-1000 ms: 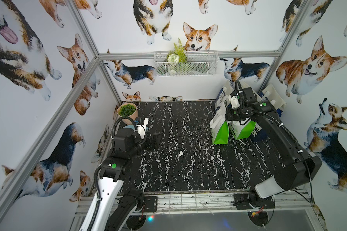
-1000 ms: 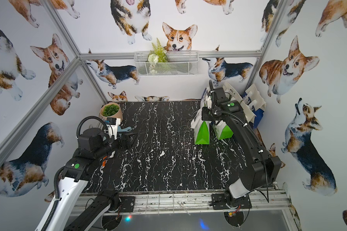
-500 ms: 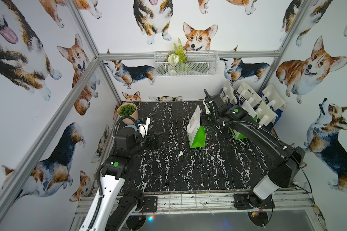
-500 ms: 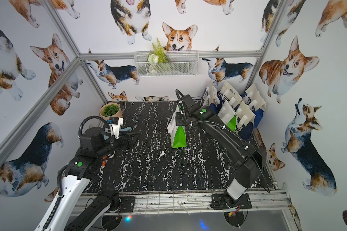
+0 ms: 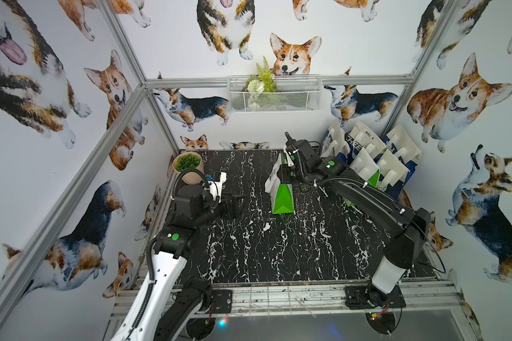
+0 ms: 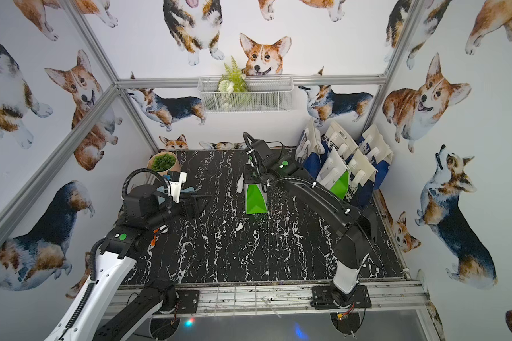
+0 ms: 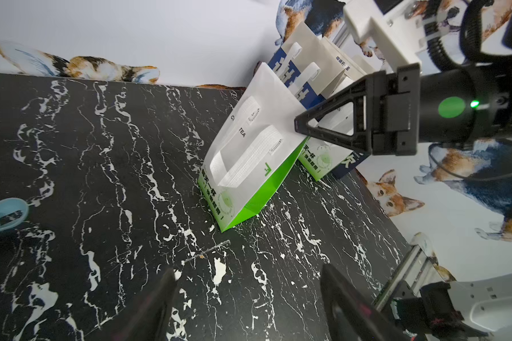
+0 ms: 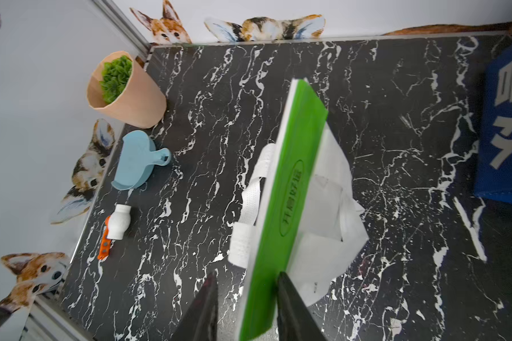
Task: Open the takeout bag
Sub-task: Move the takeout bag to the center of the board.
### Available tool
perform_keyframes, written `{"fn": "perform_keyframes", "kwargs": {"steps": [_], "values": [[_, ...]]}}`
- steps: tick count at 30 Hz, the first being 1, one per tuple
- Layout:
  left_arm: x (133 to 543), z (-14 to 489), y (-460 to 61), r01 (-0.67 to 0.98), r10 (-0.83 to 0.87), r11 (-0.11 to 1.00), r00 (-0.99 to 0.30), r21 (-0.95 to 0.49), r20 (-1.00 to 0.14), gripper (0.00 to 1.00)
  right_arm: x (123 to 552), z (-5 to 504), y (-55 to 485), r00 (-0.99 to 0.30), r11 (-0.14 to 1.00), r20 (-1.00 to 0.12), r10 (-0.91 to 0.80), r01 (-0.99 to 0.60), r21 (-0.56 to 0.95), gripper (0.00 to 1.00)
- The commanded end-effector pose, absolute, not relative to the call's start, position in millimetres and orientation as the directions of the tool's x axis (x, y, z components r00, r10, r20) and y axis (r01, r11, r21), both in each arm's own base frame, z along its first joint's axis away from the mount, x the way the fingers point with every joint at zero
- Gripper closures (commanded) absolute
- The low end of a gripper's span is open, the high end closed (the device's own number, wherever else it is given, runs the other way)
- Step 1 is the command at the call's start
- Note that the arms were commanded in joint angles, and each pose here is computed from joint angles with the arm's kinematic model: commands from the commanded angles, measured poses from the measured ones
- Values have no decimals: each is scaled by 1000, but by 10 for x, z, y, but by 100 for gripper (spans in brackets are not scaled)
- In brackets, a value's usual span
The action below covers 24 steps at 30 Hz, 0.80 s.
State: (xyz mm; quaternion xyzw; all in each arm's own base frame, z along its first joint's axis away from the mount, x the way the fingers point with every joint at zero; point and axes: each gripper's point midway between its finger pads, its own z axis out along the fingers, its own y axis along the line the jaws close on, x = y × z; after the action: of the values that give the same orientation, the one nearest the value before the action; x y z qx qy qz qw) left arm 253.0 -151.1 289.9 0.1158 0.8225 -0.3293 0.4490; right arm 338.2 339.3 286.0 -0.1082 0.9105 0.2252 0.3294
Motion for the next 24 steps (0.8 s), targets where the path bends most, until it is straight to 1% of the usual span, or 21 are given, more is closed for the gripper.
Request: {"fn": "perform_keyframes", "kwargs": {"steps": [1, 3, 5, 8, 10, 13, 16, 20, 24], "values": [[2557, 3025, -1641, 521, -106, 737, -541, -431, -835, 21, 3340, 3107, 3407, -706, 842, -705, -68, -419, 339, 55], [2567, 3029, -1768, 536, -85, 736, -534, -414, -841, 21, 3281, 3209, 3335, -672, 834, -734, -99, -458, 307, 49], [2568, 3010, -1936, 555, -47, 734, -533, -391, -845, 20, 3248, 3305, 3184, -633, 847, -766, -115, -466, 257, 46], [2602, 2994, -2189, 576, 15, 743, -523, -340, -852, 16, 3224, 3459, 2844, -572, 876, -815, -87, -434, 211, 39], [2626, 3014, -2357, 590, 51, 746, -511, -307, -858, 15, 3208, 3513, 2607, -551, 882, -834, -38, -410, 231, 39], [2718, 3092, -2536, 572, 77, 780, -488, -252, -869, 14, 3201, 3484, 2232, -553, 892, -832, 46, -352, 284, 38], [2806, 3145, -2737, 563, 90, 793, -482, -230, -871, 14, 3176, 3378, 1955, -557, 904, -827, 77, -310, 293, 38], [2967, 3110, -2929, 526, 116, 828, -497, -193, -860, 14, 3140, 3204, 1780, -573, 912, -815, 87, -284, 297, 38], [3263, 3020, -2972, 442, 142, 889, -507, -115, -851, 17, 3128, 3053, 1705, -587, 917, -806, 78, -275, 290, 38]]}}
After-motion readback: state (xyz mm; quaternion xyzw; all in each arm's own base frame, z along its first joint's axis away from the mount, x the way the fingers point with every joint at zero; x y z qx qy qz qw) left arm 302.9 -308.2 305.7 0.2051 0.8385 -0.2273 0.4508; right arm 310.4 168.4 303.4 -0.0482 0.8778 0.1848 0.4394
